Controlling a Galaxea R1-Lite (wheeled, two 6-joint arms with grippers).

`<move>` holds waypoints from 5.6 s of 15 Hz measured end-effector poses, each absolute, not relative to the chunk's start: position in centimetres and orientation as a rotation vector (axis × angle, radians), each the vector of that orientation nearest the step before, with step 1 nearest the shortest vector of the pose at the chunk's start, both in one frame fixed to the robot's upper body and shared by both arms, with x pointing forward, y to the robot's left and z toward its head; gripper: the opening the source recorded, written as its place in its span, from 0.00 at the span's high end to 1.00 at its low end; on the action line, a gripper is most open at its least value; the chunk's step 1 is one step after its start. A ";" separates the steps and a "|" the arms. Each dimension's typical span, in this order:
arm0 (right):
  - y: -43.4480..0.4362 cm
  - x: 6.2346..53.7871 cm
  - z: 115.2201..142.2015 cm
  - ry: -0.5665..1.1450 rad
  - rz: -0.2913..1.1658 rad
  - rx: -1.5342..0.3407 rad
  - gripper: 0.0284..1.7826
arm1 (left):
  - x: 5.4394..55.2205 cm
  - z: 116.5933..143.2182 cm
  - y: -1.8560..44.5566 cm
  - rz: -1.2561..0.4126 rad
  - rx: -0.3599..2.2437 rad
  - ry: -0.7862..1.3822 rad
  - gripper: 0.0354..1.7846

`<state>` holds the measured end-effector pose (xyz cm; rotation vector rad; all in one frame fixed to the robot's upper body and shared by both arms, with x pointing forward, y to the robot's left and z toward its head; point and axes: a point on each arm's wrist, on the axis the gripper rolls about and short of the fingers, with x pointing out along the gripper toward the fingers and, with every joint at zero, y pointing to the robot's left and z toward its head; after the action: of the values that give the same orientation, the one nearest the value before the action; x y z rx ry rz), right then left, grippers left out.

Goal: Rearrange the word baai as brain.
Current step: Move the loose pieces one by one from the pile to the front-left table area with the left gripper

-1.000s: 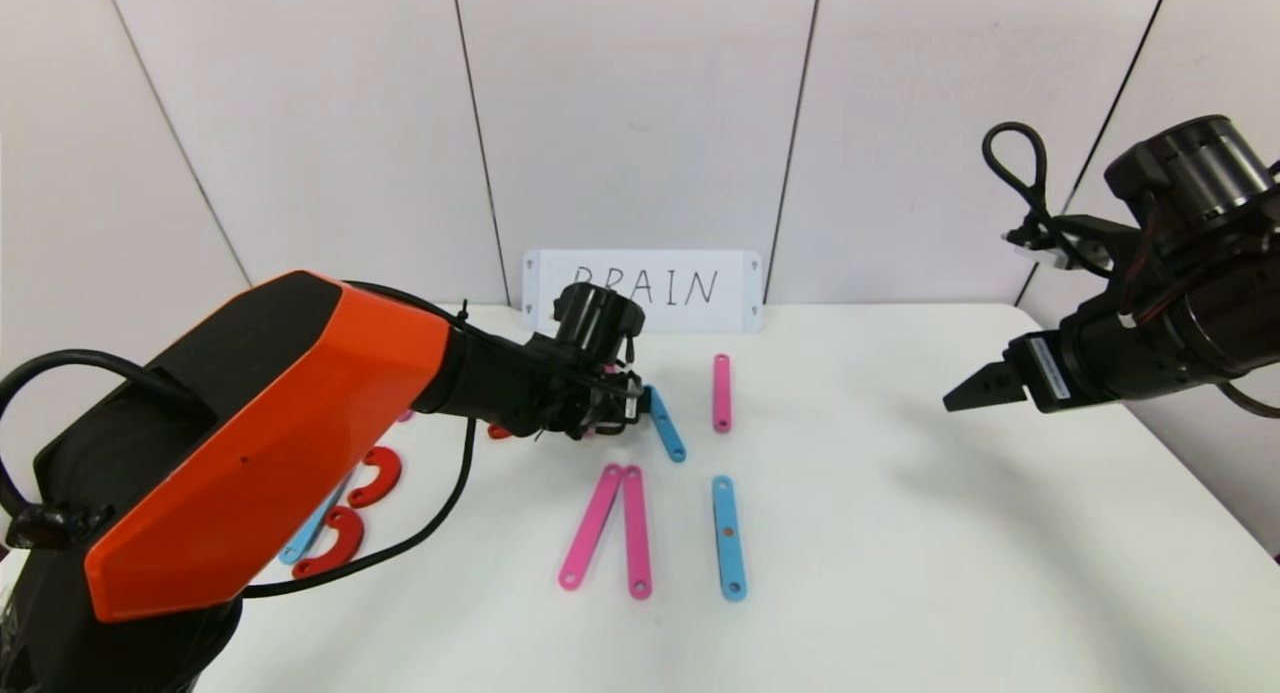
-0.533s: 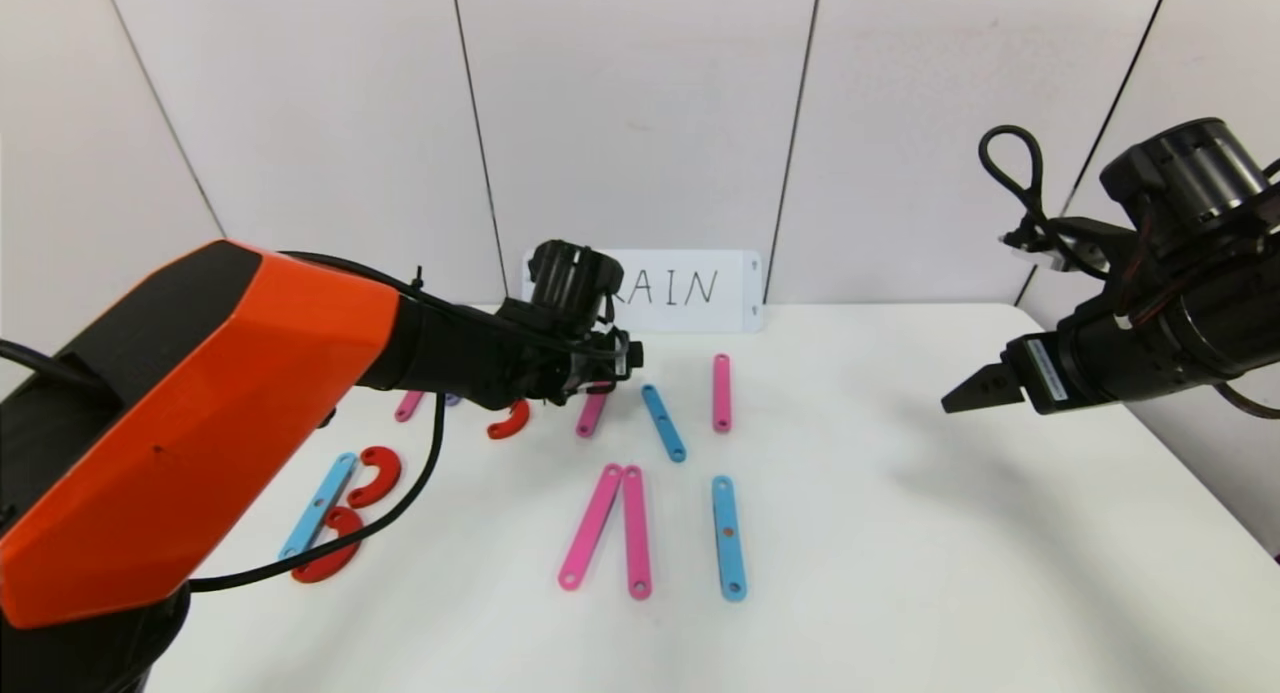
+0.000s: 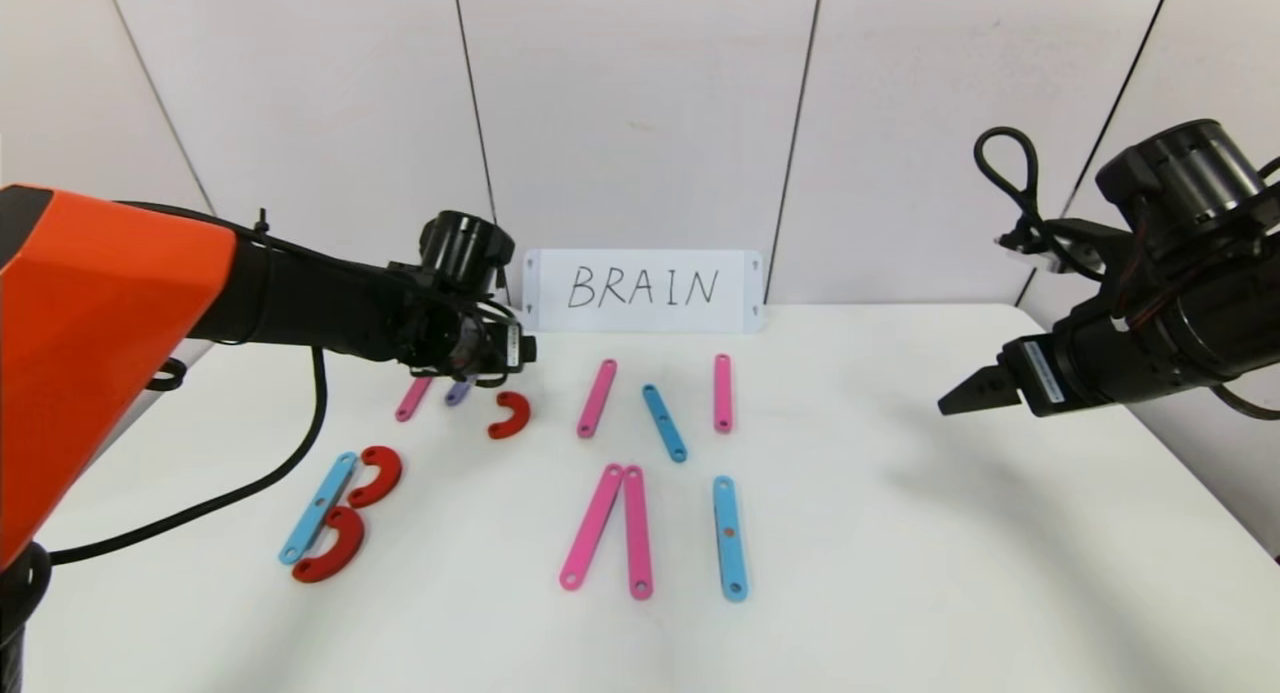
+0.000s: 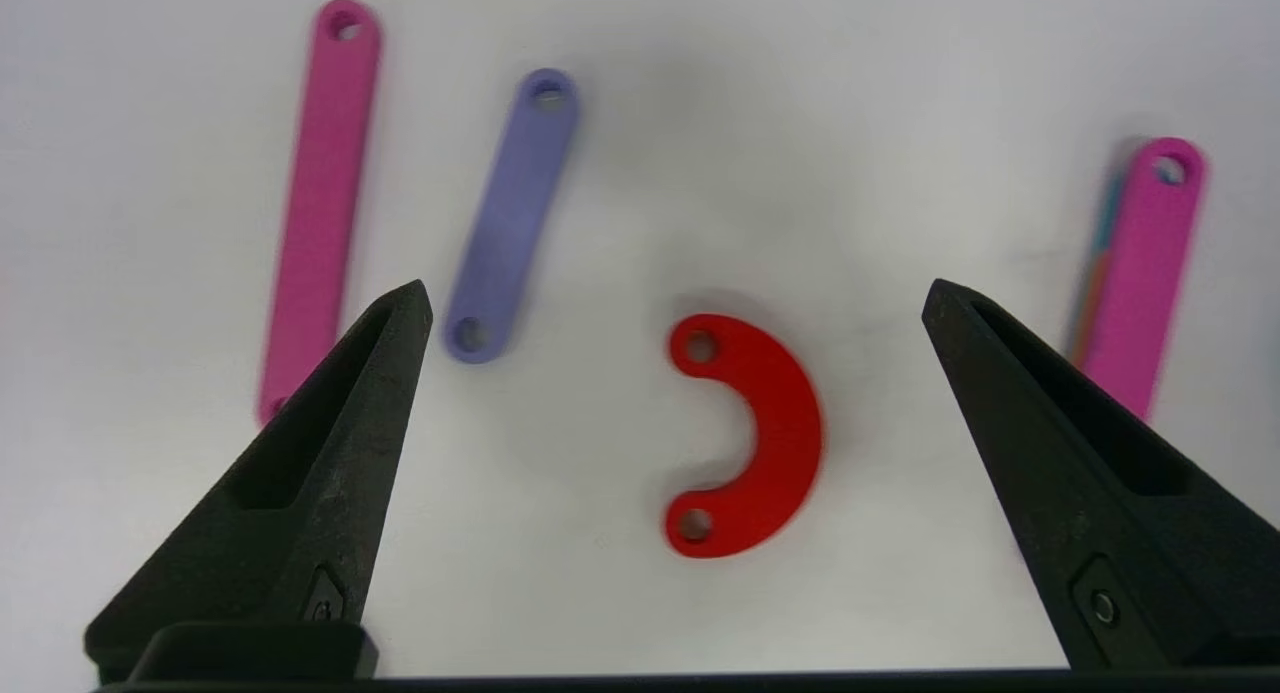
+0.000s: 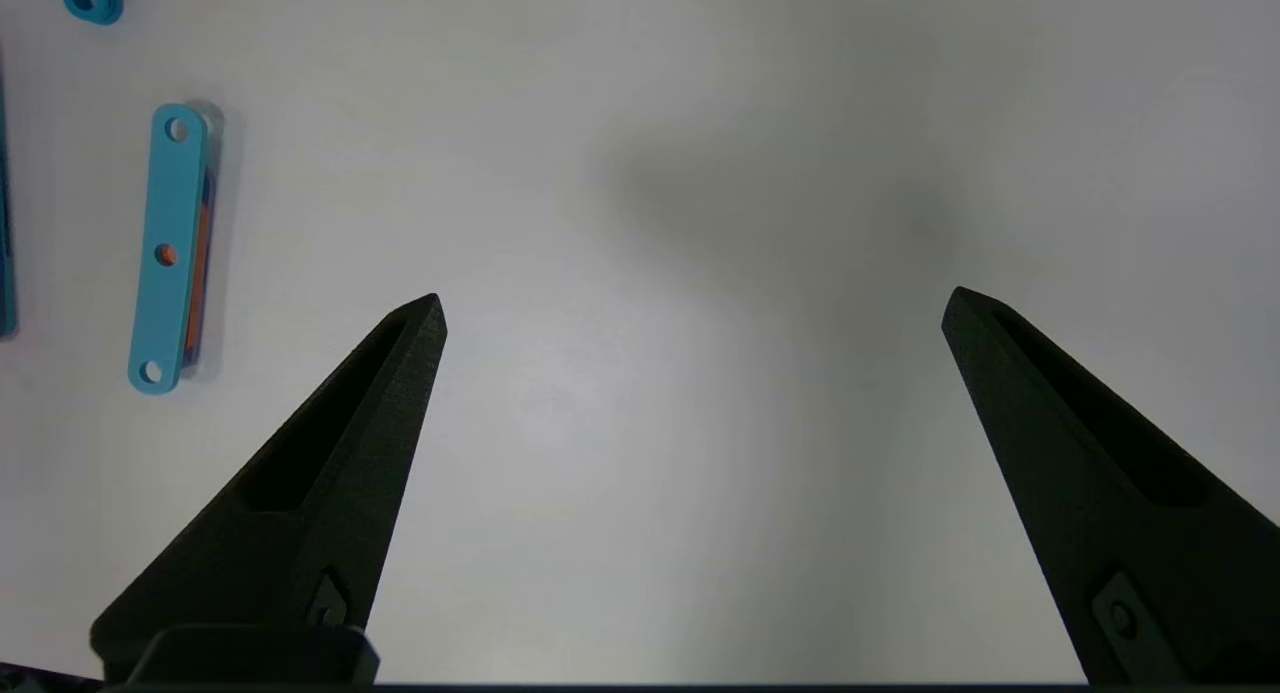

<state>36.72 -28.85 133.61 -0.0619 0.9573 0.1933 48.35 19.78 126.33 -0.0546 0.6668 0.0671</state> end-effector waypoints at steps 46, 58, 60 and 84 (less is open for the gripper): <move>-28.3 36.6 133.3 0.968 0.196 -0.082 0.02 | 50.4 123.6 30.0 0.107 -0.085 0.767 0.04; -28.1 36.6 133.1 0.975 0.201 -0.086 0.02 | 51.3 122.4 30.2 0.083 -0.077 0.763 0.04; -28.1 36.6 133.1 0.976 0.201 -0.087 0.02 | 51.4 122.3 30.2 0.083 -0.078 0.761 0.04; -27.9 36.7 132.9 0.983 0.200 -0.096 0.02 | 52.0 121.5 30.1 0.077 -0.071 0.755 0.04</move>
<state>36.70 -27.85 132.86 -0.0963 0.9829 0.2003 51.97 30.10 121.50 -0.0713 0.7547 0.0768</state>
